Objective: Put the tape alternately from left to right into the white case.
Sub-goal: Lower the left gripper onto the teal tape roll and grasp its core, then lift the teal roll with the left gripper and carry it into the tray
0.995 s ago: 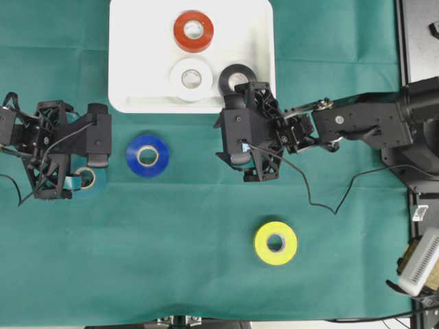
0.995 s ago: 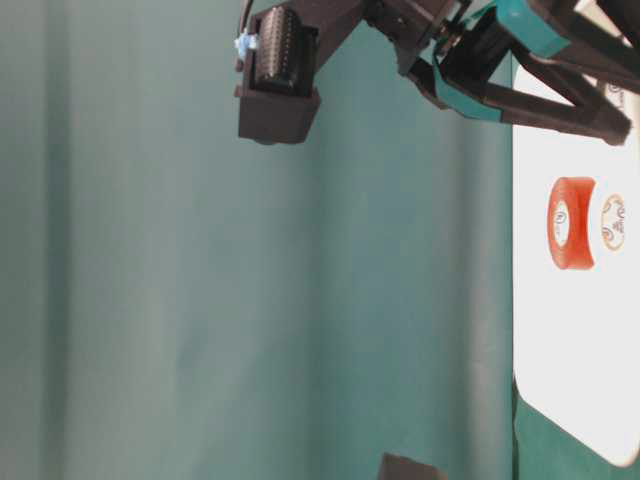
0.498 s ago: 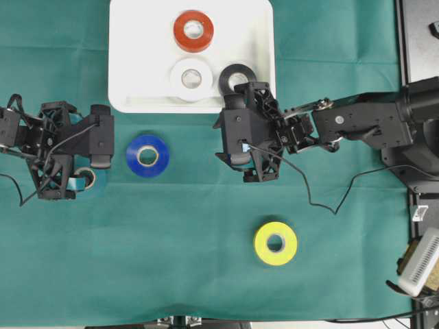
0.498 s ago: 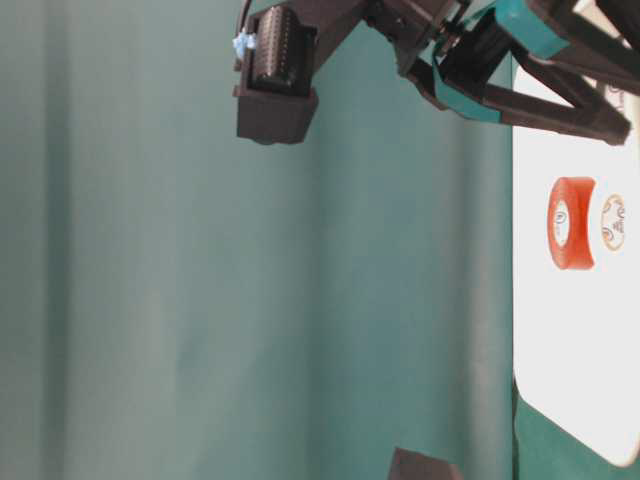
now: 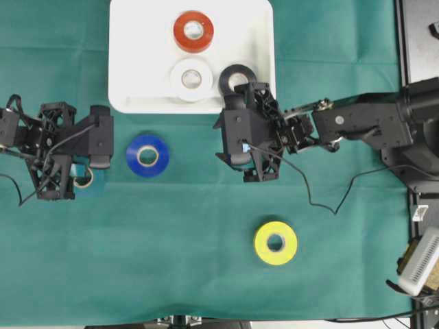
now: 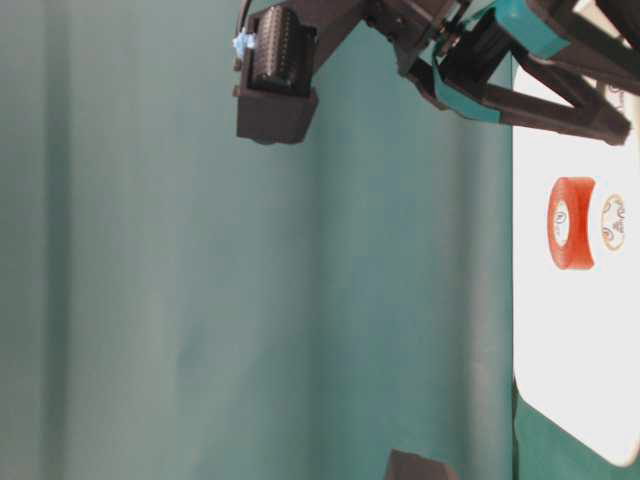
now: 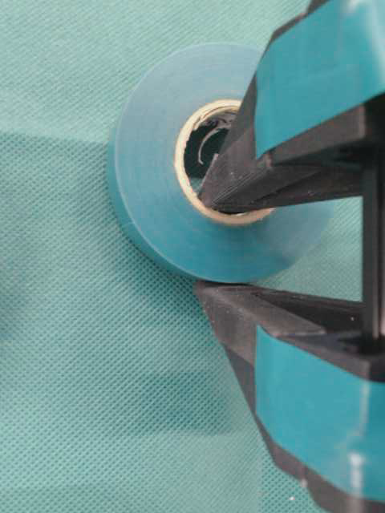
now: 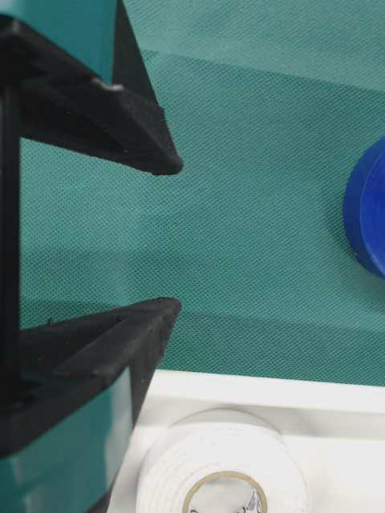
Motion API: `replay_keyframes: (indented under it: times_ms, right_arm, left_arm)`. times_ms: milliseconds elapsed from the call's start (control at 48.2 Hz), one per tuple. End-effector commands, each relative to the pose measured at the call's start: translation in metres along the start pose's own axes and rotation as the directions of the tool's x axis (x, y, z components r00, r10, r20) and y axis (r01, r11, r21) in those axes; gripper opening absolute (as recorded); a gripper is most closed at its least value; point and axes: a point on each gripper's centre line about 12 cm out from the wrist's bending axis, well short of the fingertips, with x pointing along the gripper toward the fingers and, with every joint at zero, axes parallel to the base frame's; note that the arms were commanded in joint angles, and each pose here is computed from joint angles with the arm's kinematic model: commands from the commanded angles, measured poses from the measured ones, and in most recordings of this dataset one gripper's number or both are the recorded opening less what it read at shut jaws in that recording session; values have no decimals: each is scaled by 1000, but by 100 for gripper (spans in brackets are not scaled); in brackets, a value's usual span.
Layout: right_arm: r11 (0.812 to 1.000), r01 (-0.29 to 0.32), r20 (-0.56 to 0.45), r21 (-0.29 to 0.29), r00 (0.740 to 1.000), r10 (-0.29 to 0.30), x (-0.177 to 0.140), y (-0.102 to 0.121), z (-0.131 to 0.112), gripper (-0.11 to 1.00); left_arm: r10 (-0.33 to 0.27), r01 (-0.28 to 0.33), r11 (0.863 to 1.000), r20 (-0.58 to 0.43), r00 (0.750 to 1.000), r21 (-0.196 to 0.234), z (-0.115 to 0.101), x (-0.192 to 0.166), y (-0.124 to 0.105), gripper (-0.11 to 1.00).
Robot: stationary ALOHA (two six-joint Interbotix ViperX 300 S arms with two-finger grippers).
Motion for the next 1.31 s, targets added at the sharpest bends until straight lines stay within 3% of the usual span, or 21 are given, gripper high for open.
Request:
replay_keyframes:
  times_ms: [0,290,746,1099,1286]
  right_arm:
    - [1000,-9,48,4,999,9,-9,2,13,67]
    - [1000,-9,48,4,999,9,-9,2,13,67]
    - [1000,-9,48,4,999,9,-9,2,13,67]
    - [1000,-10,46,2,999,10,-8,2,12,67]
    - [1000,-13,48,2,999,13,-9,4,12,67]
  left_arm:
    - [-10,10,1000,42,999,2,8,-9,-3,-3]
    - [-17,16,1000,73,997,4,15,-16,-5,-3]
    - [-51,44,998,193,980,42,42,-49,-16,-3]
    - [5,-5,1000,247,969,0,67,-57,15,-3]
    - [53,-66,997,275,960,39,81,-63,41,-3]
